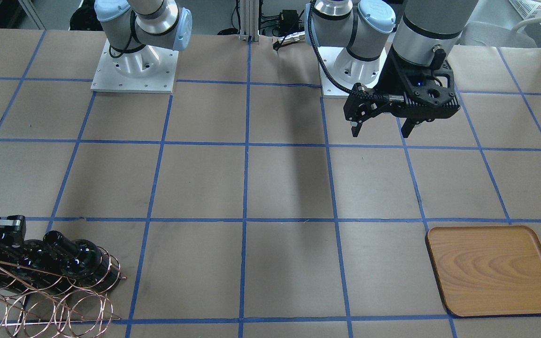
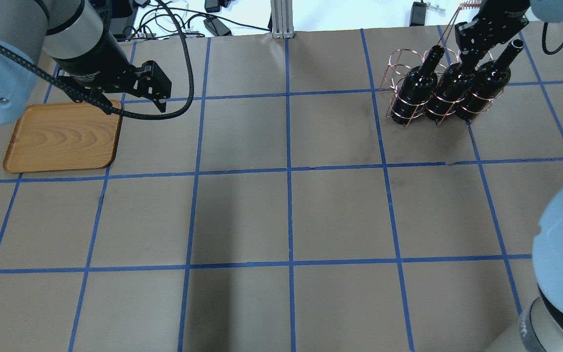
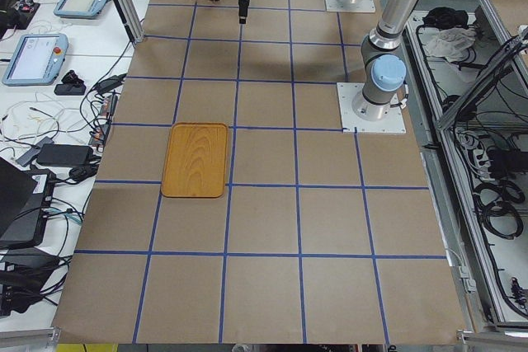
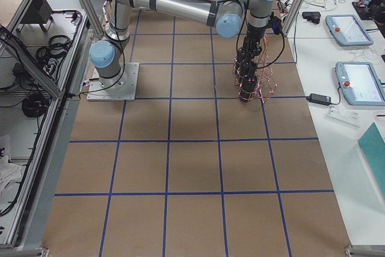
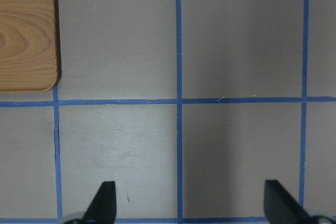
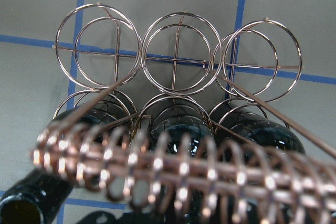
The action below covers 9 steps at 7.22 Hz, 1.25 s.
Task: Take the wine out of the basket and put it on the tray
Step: 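Grasp the bottle neck with the right gripper and lift it out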
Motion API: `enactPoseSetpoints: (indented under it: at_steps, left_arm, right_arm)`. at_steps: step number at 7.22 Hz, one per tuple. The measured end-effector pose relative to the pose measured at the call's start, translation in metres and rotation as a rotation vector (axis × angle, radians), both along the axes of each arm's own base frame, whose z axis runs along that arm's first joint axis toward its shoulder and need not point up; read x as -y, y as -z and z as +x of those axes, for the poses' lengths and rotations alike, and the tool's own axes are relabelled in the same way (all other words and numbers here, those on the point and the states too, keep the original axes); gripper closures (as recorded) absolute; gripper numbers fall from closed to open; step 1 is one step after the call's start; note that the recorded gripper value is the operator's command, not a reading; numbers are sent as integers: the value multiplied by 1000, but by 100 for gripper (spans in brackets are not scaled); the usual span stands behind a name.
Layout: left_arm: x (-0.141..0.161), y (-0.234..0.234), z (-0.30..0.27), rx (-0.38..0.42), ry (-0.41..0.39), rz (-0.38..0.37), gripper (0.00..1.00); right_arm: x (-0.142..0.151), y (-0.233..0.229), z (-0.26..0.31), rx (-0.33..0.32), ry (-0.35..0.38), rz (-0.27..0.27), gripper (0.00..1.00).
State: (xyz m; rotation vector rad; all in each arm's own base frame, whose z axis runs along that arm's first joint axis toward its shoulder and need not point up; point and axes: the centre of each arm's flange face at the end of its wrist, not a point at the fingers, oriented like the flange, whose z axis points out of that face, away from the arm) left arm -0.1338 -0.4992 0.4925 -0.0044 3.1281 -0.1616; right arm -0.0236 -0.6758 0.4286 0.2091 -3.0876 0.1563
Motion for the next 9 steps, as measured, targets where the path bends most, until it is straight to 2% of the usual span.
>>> enactPoseSetpoints:
  at_steps: [2,4,6,7,9]
  left_arm:
    - [0,0,1,0,0,0,0]
    - [1,-1,3,1,-5,-1,0]
    - [2,-2,10,3,-18,-3,0]
    - [2,-2,12,5,-23,-4,0]
    - [7,-5,34,10,-65,-8,0]
  right_arm:
    - [-27,-59,9,-7,3,-9,92]
    - [-76,-113,23,-39,19,33,94]
    - [-119,-113,79,-33,110,109,96]
    - [-131,-99,121,-32,149,128,96]
    - [-151,-71,214,-26,219,130,100]
